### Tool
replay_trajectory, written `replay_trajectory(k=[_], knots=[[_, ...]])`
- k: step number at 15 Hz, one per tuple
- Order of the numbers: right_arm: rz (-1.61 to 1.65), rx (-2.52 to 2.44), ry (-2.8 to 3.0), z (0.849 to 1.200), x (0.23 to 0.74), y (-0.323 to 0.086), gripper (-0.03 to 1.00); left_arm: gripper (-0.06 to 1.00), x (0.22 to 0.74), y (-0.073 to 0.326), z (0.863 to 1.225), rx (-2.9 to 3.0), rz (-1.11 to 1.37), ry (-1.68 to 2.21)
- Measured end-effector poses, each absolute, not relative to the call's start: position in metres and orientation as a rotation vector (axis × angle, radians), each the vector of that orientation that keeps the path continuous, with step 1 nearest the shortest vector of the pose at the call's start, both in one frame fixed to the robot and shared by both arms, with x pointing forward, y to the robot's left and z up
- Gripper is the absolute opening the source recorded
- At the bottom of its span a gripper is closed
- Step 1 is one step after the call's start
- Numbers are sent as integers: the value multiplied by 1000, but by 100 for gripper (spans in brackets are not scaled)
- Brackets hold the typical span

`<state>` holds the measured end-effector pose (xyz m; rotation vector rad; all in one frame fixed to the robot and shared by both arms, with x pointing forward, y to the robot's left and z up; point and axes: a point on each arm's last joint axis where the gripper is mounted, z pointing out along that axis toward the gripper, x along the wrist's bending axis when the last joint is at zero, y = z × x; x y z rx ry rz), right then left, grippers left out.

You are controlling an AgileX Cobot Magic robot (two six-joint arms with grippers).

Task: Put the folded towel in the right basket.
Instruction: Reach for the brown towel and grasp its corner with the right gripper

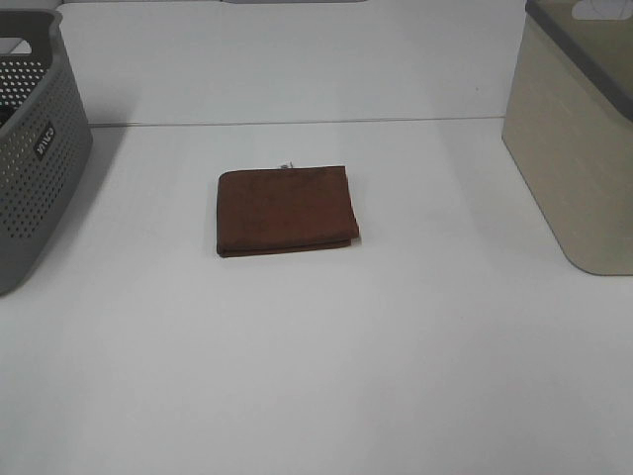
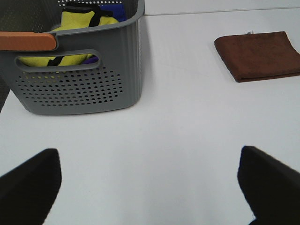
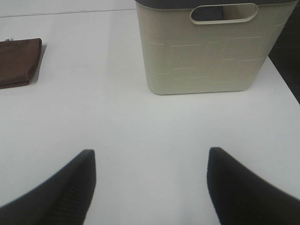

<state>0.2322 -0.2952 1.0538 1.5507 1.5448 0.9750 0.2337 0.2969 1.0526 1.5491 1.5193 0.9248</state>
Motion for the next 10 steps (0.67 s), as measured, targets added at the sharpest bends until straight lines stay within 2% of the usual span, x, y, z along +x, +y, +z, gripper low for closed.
replay_trajectory(k=[10], knots=[[975, 1551, 1545, 1054, 232, -295, 65, 97, 234, 297, 1053, 1549, 925, 1519]])
